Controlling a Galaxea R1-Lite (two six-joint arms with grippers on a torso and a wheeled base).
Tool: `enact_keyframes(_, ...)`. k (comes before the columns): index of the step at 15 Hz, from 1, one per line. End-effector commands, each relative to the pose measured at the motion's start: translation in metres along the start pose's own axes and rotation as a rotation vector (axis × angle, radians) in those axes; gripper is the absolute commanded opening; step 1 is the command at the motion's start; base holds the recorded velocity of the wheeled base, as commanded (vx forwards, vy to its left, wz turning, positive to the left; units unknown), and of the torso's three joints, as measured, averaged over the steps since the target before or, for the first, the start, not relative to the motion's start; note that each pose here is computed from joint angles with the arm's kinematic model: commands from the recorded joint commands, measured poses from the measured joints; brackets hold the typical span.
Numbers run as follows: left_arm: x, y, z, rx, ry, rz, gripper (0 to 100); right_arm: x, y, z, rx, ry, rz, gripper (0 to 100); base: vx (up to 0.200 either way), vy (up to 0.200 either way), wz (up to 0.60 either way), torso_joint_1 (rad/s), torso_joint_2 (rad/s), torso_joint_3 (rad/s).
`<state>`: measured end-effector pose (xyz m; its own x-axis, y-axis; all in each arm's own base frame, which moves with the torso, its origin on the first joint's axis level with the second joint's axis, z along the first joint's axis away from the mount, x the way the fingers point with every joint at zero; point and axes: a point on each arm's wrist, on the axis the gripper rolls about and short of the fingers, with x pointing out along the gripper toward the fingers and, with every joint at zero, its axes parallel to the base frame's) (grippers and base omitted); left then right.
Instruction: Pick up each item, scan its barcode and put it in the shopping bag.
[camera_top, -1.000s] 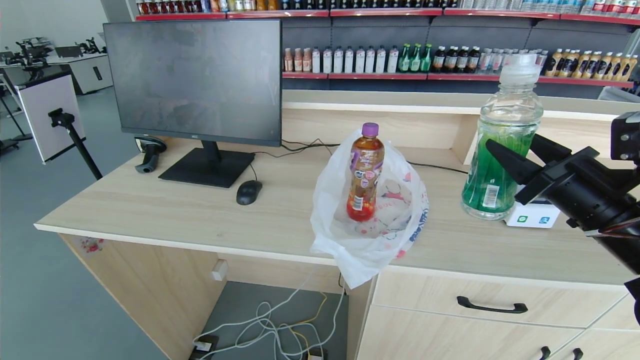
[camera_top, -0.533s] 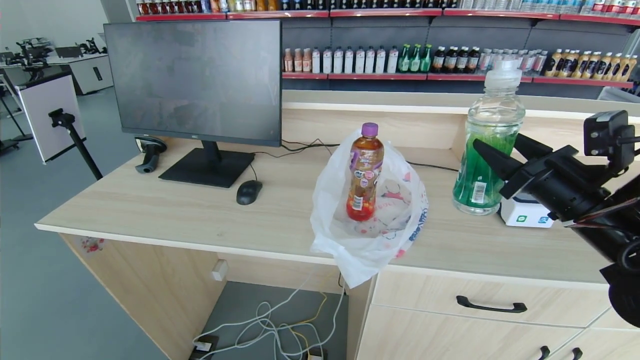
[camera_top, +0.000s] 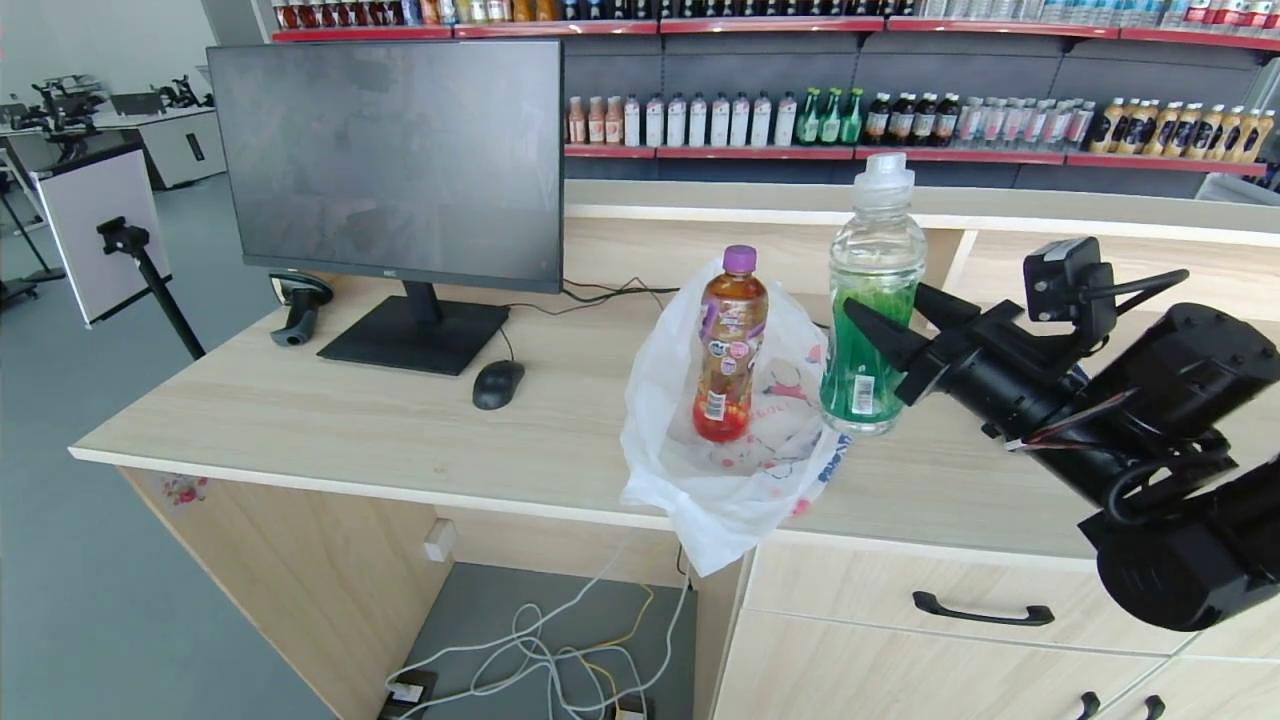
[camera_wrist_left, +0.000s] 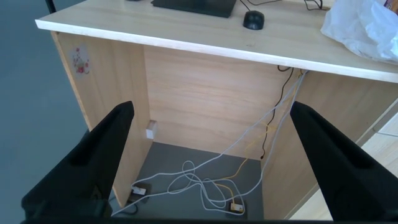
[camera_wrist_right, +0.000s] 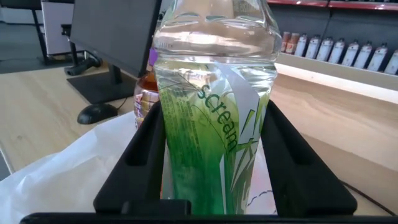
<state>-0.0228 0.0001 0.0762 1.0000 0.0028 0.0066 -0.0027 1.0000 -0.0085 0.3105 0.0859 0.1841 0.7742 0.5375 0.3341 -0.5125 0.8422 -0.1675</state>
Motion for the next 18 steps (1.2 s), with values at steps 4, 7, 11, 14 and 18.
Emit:
enact_keyframes(4, 0.0, 0.0, 0.0, 0.001, -0.001, 0.0, 100, 0.015, -0.002, -0.021, 0.009, 0.019, 0.006, 0, 0.0, 0.0, 0.0, 0.0, 0.0, 0.0)
enact_keyframes(7, 0.0, 0.0, 0.0, 0.002, -0.001, 0.0, 100, 0.025, -0.001, -0.027, 0.008, 0.01, 0.016, 0, 0.0, 0.0, 0.0, 0.0, 0.0, 0.0)
enact_keyframes(11, 0.0, 0.0, 0.0, 0.002, -0.001, 0.0, 100, 0.029, -0.002, -0.023, 0.001, -0.015, 0.017, 0, 0.0, 0.0, 0.0, 0.0, 0.0, 0.0)
enact_keyframes(14, 0.0, 0.0, 0.0, 0.002, -0.001, 0.0, 100, 0.034, -0.002, -0.028, 0.003, -0.015, 0.02, 0, 0.0, 0.0, 0.0, 0.0, 0.0, 0.0)
enact_keyframes(18, 0.0, 0.0, 0.0, 0.001, -0.001, 0.0, 100, 0.044, -0.005, -0.036, 0.001, -0.025, 0.018, 0, 0.0, 0.0, 0.0, 0.0, 0.0, 0.0)
